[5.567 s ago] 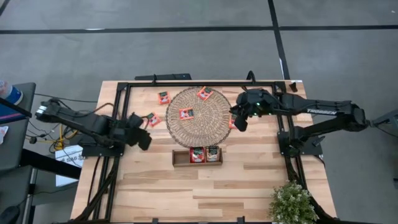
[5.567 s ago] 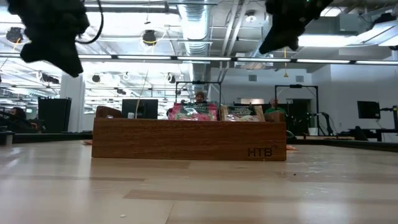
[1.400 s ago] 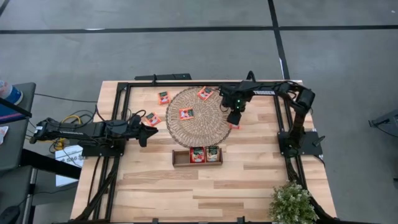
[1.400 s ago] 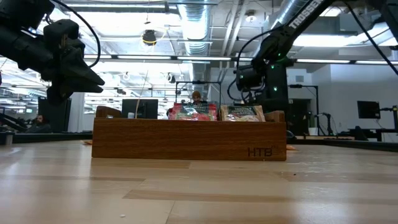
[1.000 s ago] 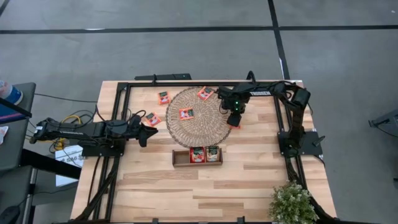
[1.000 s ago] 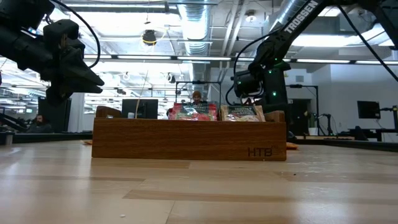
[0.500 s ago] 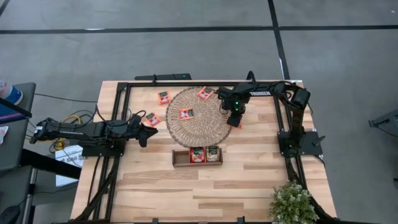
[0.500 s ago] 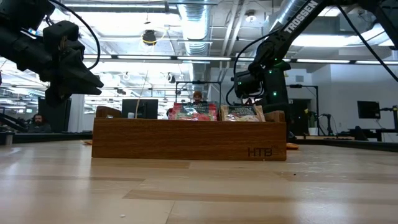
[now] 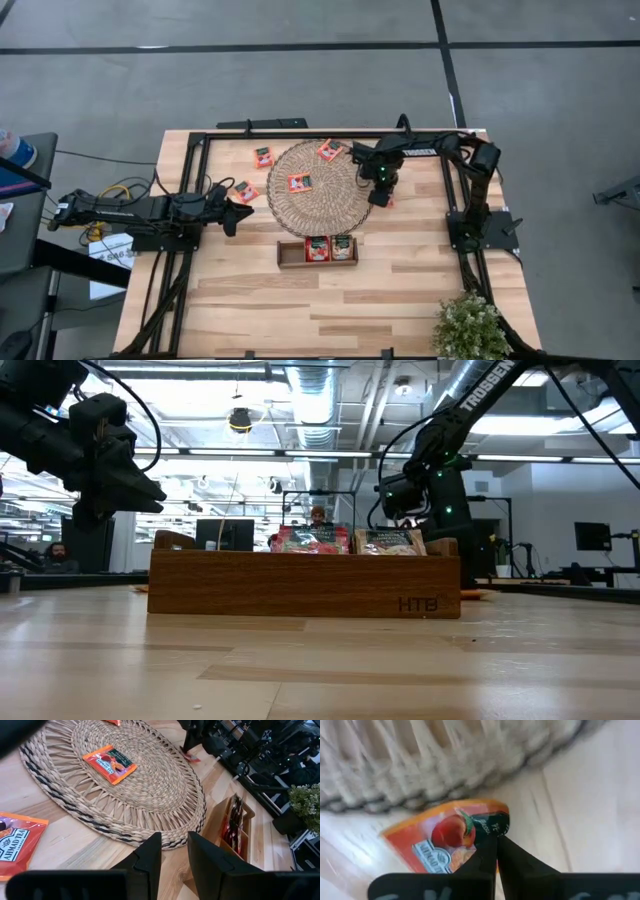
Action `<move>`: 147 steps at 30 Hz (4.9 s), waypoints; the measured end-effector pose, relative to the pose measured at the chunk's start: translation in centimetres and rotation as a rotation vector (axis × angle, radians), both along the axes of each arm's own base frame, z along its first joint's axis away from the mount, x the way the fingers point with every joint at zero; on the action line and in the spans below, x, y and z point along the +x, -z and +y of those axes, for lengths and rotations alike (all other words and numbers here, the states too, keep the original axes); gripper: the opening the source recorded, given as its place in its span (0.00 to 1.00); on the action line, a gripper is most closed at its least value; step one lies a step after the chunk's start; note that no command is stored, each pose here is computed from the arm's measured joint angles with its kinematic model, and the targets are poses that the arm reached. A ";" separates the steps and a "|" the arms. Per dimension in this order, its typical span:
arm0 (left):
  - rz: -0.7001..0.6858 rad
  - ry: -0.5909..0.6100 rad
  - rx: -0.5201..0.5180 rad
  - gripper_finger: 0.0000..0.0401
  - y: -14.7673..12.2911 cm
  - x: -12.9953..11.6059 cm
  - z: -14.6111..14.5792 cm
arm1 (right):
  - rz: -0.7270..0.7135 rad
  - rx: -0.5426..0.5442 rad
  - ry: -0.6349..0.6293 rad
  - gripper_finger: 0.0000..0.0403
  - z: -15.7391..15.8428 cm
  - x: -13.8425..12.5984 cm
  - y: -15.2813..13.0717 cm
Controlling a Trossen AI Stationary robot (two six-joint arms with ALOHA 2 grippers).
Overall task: Pick & Place Tea
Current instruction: Put the orange tea bag into the left section of the wooden organizer
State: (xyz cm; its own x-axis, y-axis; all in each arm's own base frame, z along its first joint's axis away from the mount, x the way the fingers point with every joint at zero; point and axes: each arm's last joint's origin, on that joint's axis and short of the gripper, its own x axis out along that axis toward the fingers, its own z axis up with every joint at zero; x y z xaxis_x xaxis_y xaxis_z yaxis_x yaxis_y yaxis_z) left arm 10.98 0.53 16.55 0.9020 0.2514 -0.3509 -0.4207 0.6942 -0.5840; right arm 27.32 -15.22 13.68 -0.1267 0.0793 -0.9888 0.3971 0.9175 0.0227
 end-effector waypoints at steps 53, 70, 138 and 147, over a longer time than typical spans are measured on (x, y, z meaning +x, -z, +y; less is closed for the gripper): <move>-0.278 0.067 -0.175 0.21 -9.8 7.5 -0.5 | -0.568 -0.420 -0.435 0.00 16.1 16.4 -17.1; -0.157 0.090 -0.161 0.21 -10.0 12.4 -0.7 | -0.559 -0.409 -0.446 0.00 16.4 15.8 -17.7; -0.170 -0.070 -0.201 0.21 -10.3 13.4 -0.5 | -0.502 -0.348 -0.462 0.00 15.7 15.2 -17.4; -0.192 -0.077 -0.200 0.21 -10.5 13.4 -0.9 | -0.503 -0.348 -0.467 0.00 15.7 15.0 -17.6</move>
State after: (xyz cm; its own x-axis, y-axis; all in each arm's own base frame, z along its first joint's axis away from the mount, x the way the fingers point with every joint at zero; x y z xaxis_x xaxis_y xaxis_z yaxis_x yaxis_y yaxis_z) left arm 24.38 -0.41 27.03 0.9377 0.2642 -0.2256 -0.3363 0.5273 -0.7803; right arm 42.37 0.50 31.32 0.4010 -0.1981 -0.8944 -0.0148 0.9748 -0.2225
